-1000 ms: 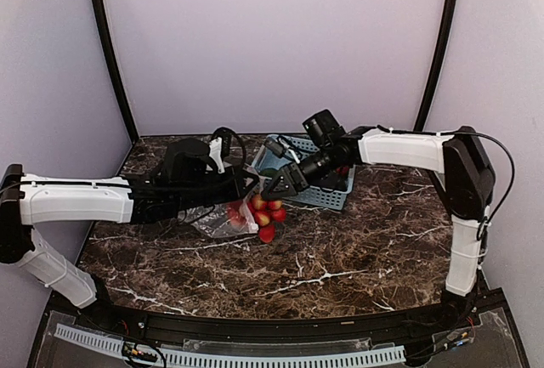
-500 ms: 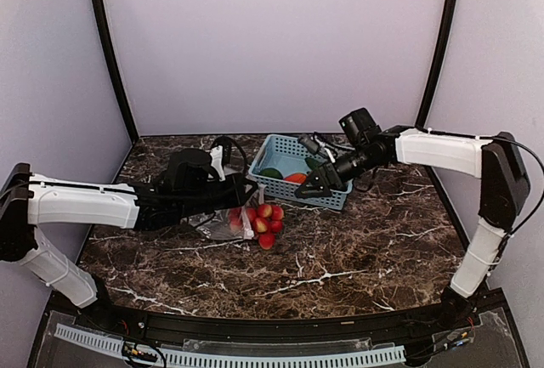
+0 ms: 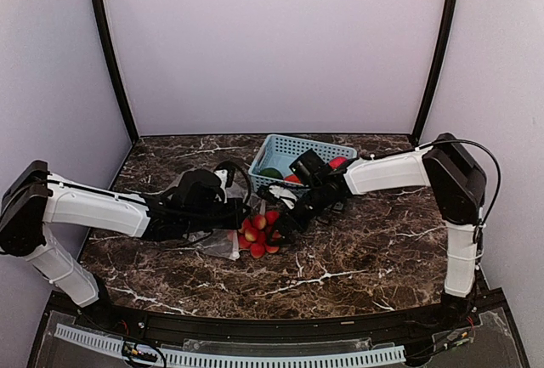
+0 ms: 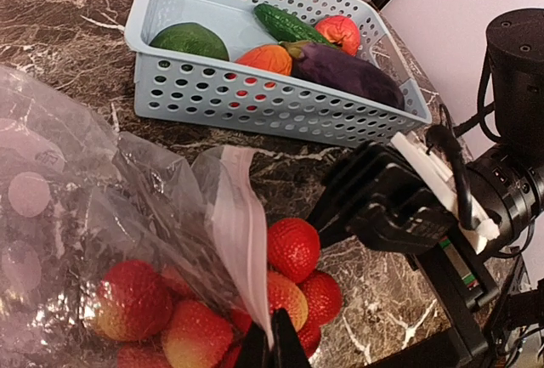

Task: Place the food in the zip-top bag and seal the zipper
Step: Adjust the fake fruit in the zipper food storage bag.

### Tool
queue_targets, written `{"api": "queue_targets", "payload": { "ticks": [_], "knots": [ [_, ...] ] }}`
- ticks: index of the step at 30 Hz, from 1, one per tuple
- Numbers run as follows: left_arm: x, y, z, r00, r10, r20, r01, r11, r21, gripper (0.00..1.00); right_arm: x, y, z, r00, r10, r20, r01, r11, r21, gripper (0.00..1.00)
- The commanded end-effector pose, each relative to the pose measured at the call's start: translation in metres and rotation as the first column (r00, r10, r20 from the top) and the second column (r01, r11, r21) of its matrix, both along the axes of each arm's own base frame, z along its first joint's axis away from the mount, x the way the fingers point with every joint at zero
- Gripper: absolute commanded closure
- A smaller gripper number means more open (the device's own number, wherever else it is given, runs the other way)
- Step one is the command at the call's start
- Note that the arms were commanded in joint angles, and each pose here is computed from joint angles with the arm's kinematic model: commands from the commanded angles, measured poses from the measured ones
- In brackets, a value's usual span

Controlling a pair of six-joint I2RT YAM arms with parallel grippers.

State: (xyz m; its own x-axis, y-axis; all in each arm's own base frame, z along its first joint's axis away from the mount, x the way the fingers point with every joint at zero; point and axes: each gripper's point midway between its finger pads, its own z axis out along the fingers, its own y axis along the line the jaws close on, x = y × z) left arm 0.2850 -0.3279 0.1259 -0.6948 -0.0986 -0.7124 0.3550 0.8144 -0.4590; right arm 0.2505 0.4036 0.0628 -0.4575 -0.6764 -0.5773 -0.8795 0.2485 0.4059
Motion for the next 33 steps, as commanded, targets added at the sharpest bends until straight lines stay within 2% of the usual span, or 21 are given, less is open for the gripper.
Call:
{"api": "queue_targets", "payload": {
  "ticks": [1,5,7,11,16,17,20,26,33],
  "knots": [
    [-0.003,0.011,-0.013,1.000,0.004,0.003,-0.004,0.998,0.055,0.99,0.028,0.006,-0.016,0.989,-0.072,0.133,0.085,0.992,-0.096,0.01],
    [-0.004,0.006,-0.020,1.000,-0.012,-0.009,0.012,0.999,0.049,0.99,0.027,0.007,-0.032,0.987,-0.089,0.136,0.106,0.986,-0.129,0.01],
    [-0.003,0.003,-0.021,1.000,-0.018,-0.012,0.019,0.999,0.040,0.99,0.025,0.013,-0.035,0.991,-0.084,0.108,0.095,0.990,-0.108,0.07],
    [-0.002,0.001,-0.018,1.000,-0.010,-0.016,0.010,1.000,0.014,0.99,0.012,0.029,-0.028,0.999,-0.037,0.012,0.038,0.999,-0.034,0.30],
    [-0.003,0.003,-0.012,1.000,0.015,-0.020,-0.016,1.000,-0.027,0.99,-0.007,0.039,0.006,0.996,0.033,-0.079,-0.027,0.996,0.081,0.68],
    [-0.002,0.004,-0.011,1.000,0.020,-0.017,-0.020,0.999,-0.030,0.99,-0.009,0.040,0.014,0.995,0.041,-0.092,-0.031,0.994,0.101,0.72],
    [-0.001,0.004,-0.006,0.999,0.030,-0.009,-0.031,0.999,-0.043,0.99,-0.013,0.040,0.035,0.992,0.046,-0.121,-0.028,0.989,0.146,0.77],
    [0.000,-0.001,0.009,1.000,0.021,0.004,-0.021,0.996,-0.085,0.99,-0.020,0.049,0.070,0.983,0.092,-0.160,-0.050,0.967,0.249,0.77],
    [0.000,-0.012,0.078,0.996,0.003,0.093,0.021,0.967,-0.254,0.99,0.008,0.066,0.059,0.970,0.028,-0.240,0.039,0.962,0.271,0.78]
  ]
}}
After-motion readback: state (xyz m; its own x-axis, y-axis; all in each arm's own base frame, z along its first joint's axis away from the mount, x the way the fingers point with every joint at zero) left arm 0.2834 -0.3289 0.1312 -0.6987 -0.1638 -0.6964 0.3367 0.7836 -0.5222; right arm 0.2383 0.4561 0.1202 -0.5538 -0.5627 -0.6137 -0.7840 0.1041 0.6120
